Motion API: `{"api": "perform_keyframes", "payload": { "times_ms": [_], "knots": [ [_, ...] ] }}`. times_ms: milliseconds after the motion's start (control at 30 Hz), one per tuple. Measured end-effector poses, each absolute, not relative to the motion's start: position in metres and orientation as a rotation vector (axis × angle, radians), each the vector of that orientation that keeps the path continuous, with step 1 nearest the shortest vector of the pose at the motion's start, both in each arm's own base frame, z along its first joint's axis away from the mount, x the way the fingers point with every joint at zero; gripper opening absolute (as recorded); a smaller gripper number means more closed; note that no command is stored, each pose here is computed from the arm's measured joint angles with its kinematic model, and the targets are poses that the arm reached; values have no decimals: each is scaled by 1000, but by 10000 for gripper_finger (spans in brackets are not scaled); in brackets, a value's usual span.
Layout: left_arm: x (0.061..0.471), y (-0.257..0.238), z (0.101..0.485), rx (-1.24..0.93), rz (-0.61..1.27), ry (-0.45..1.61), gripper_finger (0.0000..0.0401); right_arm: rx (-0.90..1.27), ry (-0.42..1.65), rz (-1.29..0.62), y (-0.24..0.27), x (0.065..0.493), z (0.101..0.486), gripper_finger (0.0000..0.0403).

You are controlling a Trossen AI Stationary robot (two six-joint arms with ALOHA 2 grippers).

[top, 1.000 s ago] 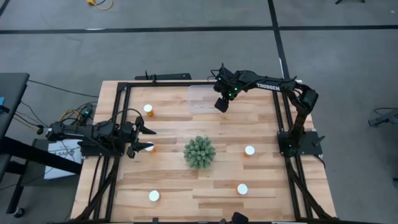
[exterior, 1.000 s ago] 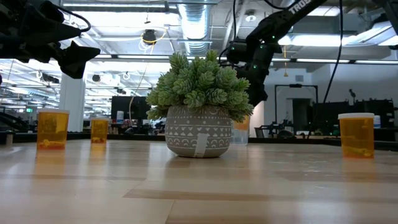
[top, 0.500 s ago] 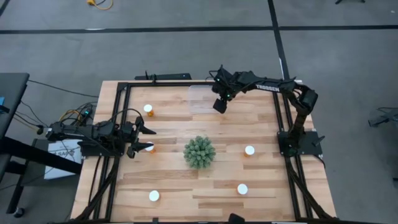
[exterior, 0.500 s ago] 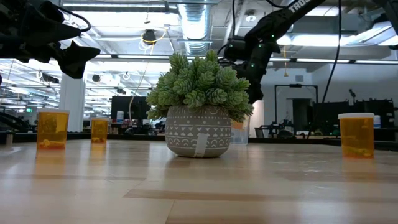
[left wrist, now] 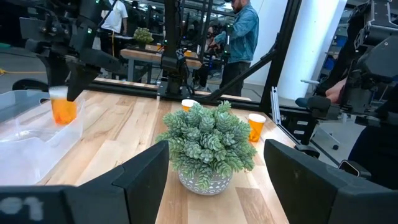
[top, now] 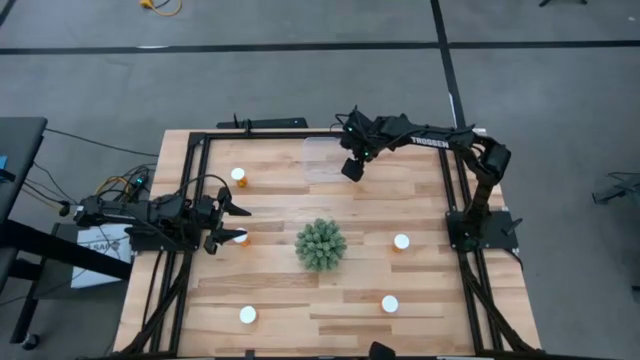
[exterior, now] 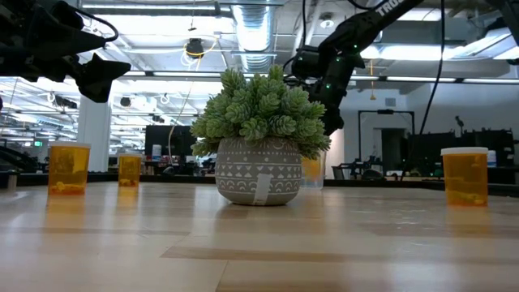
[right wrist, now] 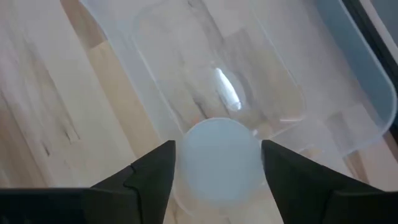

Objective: Pick and place pill bottles into a basket
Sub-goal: Put the orange pill bottle into the transparent bin

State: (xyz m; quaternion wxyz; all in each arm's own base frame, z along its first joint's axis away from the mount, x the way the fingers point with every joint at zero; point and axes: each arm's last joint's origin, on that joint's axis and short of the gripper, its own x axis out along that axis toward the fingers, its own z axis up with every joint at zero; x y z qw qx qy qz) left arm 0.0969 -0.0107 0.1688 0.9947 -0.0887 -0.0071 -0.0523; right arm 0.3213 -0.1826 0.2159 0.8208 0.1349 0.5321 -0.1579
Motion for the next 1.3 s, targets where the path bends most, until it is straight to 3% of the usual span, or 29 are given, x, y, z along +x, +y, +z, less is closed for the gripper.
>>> {"api": "perform_keyframes", "payload": {
  "times_ms": [233,700,1000,1300],
  "knots": [
    [97,-11,169,-178,-105,-15,254,291,1143,-336,-182,320,216,255],
    [97,-11,169,-178,-105,-15,254,156,1191,-251,-174,325,234,256],
    [97,-11,169,-178,-105,-15,254,34,1042,-275,-159,317,304,256],
    [97,-11,169,-178,-105,-15,254,43,946,-278,-118,266,358,256]
  ]
}}
